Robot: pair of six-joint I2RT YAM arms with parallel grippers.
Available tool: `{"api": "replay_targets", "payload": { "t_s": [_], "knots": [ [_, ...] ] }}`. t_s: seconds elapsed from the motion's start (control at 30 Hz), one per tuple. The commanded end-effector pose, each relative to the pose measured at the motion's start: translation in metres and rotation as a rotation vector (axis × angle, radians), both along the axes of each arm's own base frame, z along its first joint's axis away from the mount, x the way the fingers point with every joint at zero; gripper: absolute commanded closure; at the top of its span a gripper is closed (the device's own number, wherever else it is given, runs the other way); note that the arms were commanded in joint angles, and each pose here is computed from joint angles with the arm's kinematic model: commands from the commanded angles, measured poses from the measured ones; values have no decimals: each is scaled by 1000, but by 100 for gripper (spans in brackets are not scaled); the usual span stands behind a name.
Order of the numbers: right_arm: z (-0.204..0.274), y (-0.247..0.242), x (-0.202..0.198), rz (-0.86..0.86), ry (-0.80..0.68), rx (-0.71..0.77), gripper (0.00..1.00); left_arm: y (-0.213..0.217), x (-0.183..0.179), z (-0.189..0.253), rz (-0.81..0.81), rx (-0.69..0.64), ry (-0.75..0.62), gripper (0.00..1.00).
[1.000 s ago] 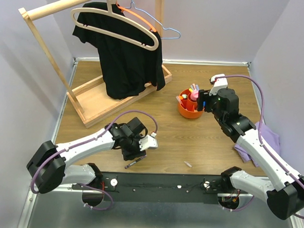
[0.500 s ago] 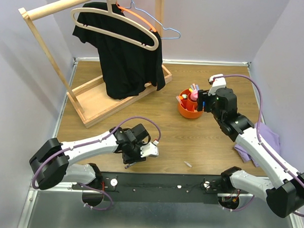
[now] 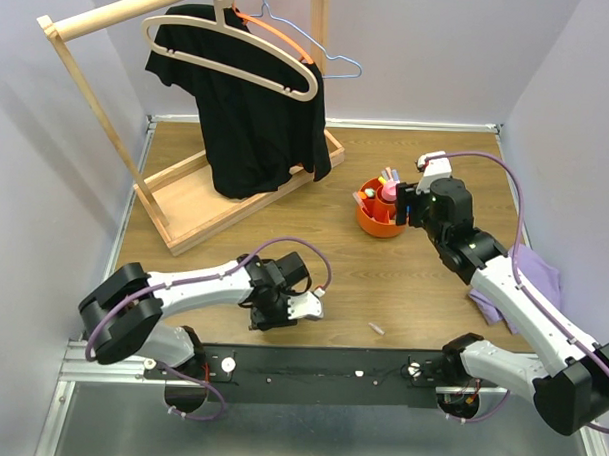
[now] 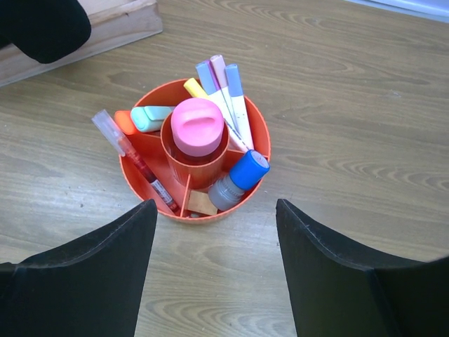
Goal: Sort the stationery into containers
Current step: Pick up the pen from the center of the board.
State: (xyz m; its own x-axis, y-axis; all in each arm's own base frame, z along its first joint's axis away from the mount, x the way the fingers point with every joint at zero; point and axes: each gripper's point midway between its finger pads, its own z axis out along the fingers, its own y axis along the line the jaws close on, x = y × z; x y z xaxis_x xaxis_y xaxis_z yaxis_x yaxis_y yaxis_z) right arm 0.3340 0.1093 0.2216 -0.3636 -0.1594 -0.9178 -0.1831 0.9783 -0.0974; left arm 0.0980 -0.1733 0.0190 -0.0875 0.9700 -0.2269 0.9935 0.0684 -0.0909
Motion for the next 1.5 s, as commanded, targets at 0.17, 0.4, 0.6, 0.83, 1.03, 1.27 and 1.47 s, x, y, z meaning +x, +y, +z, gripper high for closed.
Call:
{"api": "replay_targets", "payload": {
  "t_s": [0.17,0.4,0.6,0.83,1.03,1.27,1.47],
  "knots": [
    [-4,-13,-2,-31,-14,-59,25,-5,10,-17,20,107,-3,73],
    [-8,-17,-13,-34,47,-63,25,-19,20,-18,29,50,-42,94],
    [-13,60,-94,672,186,-26,22,-51,24,9,44,-124,23,100],
    [-98,47,-163,1138,252,-300,21,-73,21,18,59,-198,129,100],
    [-155,31,-195,1262,511,-321,32,-69,28,10,97,-178,159,100],
    [-157,47,-185,1247,463,-280,29,-65,42,6,171,-167,207,100],
    [-88,95,-148,1083,293,13,25,-67,40,44,163,-237,307,100]
  ]
}}
